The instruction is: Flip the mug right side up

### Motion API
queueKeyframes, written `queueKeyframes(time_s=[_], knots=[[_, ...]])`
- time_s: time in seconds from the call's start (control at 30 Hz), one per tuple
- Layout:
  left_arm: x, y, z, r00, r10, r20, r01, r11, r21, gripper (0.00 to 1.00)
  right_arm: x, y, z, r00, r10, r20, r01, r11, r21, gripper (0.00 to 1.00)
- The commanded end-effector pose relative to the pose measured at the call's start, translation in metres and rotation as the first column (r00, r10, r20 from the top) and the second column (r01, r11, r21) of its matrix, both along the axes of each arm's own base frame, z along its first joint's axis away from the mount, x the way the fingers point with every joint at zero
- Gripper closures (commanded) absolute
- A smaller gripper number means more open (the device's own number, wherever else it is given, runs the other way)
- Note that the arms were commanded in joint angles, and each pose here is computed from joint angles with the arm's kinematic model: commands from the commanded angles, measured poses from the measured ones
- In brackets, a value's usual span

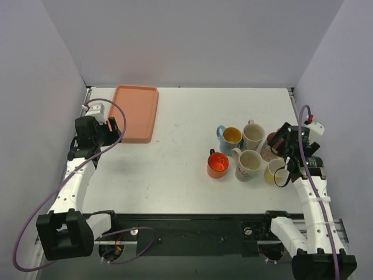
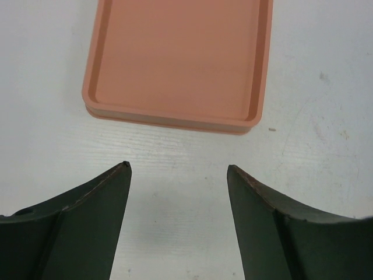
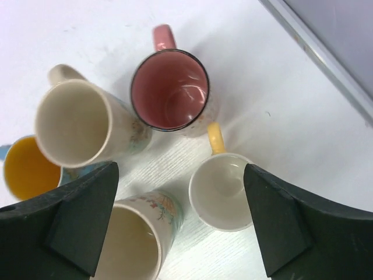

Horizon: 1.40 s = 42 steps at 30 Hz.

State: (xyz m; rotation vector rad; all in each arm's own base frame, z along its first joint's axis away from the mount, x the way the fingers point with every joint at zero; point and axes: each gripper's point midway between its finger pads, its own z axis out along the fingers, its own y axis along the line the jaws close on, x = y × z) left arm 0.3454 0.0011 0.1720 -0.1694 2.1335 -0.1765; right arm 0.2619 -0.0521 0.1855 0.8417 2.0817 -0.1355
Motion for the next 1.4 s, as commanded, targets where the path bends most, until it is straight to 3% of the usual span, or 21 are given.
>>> queueKeyframes(time_s=[0.0, 0.03, 0.07, 0.2, 0.43, 0.63, 1.37], knots=[[0.034, 0.029, 0.082, 0.931, 0.17, 0.323, -0.184, 0.983, 0.012, 0.21, 0.003, 0.005, 0.026, 0.984, 0.172, 0.035, -0.163, 0.968, -0.194, 0.16], [0.035, 0.033, 0.087, 0.923, 0.194, 0.334, -0.208, 0.978, 0.009, 0.21, 0.0, 0.009, 0.022, 0.974, 0.221, 0.038, -0.206, 0.949, -0.24, 0.16], [0.04, 0.038, 0.1, 0.896, 0.219, 0.387, -0.234, 0.972, -0.007, 0.14, 0.011, 0.012, 0.035, 0.962, 0.247, 0.119, -0.207, 0.939, -0.275, 0.16], [0.033, 0.041, 0.075, 0.902, 0.246, 0.356, -0.259, 0.966, -0.01, 0.12, 0.019, 0.024, 0.038, 0.895, 0.325, 0.306, -0.215, 0.915, -0.343, 0.14], [-0.004, 0.042, 0.015, 0.913, 0.3, 0.278, -0.302, 0.953, -0.035, 0.12, 0.012, 0.028, -0.001, 0.885, 0.343, 0.315, -0.235, 0.913, -0.333, 0.15], [-0.027, 0.052, -0.028, 0.918, 0.337, 0.207, -0.349, 0.937, 0.02, 0.11, 0.002, 0.023, -0.014, 0.894, 0.332, 0.299, -0.22, 0.909, -0.353, 0.15], [-0.045, 0.053, -0.063, 0.924, 0.357, 0.133, -0.363, 0.931, 0.021, 0.11, -0.005, 0.028, -0.024, 0.891, 0.344, 0.296, -0.249, 0.916, -0.314, 0.15]])
